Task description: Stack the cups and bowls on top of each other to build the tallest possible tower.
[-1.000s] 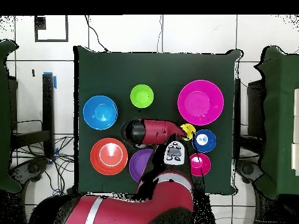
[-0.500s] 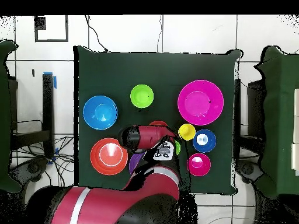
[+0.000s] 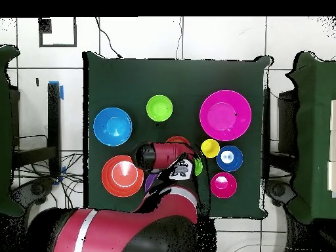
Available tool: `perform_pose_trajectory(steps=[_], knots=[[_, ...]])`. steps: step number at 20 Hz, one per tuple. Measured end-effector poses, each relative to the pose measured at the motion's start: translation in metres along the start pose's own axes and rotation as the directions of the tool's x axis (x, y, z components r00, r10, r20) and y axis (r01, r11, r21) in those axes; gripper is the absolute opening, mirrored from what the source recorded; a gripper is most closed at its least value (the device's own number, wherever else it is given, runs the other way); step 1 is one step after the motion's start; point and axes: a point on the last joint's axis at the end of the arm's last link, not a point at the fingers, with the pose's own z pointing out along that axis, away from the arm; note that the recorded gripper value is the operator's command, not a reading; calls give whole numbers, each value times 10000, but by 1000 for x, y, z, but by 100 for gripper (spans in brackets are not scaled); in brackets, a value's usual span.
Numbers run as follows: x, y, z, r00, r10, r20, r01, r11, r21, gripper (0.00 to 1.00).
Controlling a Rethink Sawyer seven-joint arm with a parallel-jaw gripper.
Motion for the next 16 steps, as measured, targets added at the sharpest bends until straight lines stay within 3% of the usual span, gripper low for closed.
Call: perform_pose_trajectory(steps=[1,9,16], knots=[[-1,0,1,10000,-9,59,9,10000,1,0],[-6,-6,-2,9992,21,407,-26,9999,119,0],[-6,-7,-2,9991,10,419,-17,9998,173,0]])
